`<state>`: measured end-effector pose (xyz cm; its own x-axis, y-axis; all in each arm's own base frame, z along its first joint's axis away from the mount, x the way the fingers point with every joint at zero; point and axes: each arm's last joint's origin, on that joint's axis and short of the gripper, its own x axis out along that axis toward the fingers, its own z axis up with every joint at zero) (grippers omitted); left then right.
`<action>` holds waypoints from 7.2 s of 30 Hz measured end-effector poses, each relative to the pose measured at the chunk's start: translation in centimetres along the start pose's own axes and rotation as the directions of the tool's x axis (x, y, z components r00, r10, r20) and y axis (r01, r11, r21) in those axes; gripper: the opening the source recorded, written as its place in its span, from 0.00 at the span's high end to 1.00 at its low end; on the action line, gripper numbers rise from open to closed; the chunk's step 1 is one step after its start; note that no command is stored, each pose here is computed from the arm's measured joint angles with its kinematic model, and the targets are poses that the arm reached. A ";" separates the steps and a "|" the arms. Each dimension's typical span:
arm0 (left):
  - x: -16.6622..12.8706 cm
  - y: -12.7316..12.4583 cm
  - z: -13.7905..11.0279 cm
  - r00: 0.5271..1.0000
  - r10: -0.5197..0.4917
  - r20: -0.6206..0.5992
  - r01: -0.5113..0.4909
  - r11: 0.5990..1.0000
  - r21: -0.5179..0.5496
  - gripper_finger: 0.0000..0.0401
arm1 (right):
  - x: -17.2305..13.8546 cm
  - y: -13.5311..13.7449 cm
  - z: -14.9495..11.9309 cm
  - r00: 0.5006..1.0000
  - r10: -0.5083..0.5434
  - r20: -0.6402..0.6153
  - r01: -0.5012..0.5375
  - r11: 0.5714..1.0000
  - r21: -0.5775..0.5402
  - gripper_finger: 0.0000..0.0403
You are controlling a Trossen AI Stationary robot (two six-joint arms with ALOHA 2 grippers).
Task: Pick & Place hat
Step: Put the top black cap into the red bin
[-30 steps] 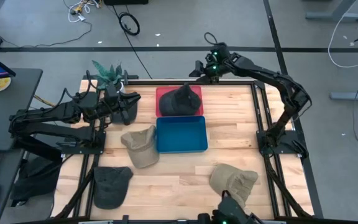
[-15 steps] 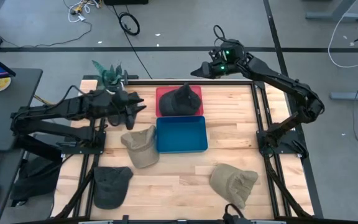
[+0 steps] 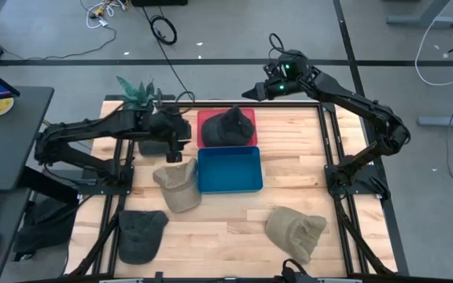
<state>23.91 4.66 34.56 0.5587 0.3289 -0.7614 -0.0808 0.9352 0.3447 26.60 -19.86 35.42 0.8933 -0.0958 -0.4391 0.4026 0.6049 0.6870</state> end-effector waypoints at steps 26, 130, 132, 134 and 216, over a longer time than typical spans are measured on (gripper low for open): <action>13.9 5.2 -7.0 0.631 -0.075 -0.772 -0.092 0.981 -0.171 0.55 | 0.8 1.0 -1.1 0.999 -0.002 -0.044 -0.004 0.991 -0.132 0.23; -0.5 -1.6 5.1 0.876 0.357 0.323 -0.456 0.403 0.793 1.00 | 1.5 3.8 -0.3 0.913 0.395 -0.102 -0.302 0.822 0.482 0.23; -0.2 -1.6 5.4 0.870 0.363 0.335 -0.471 0.407 0.783 1.00 | 1.7 3.7 -0.6 0.914 0.384 -0.132 -0.271 0.819 0.506 0.23; 0.0 -1.8 5.3 0.879 0.348 0.325 -0.454 0.406 0.793 1.00 | 1.7 3.4 -0.9 0.919 0.365 -0.151 -0.240 0.819 0.522 0.23; 0.4 -3.4 2.1 0.859 0.513 -0.005 -0.505 0.845 -0.177 0.67 | 15.5 -6.2 -1.3 0.936 0.346 -0.063 -0.257 0.796 0.548 1.00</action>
<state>26.14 1.32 34.25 0.4346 0.7623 -0.4796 -0.4965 0.6470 0.5787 37.69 -24.07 23.65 0.9629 0.1698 -0.2098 0.2000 0.0734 0.9770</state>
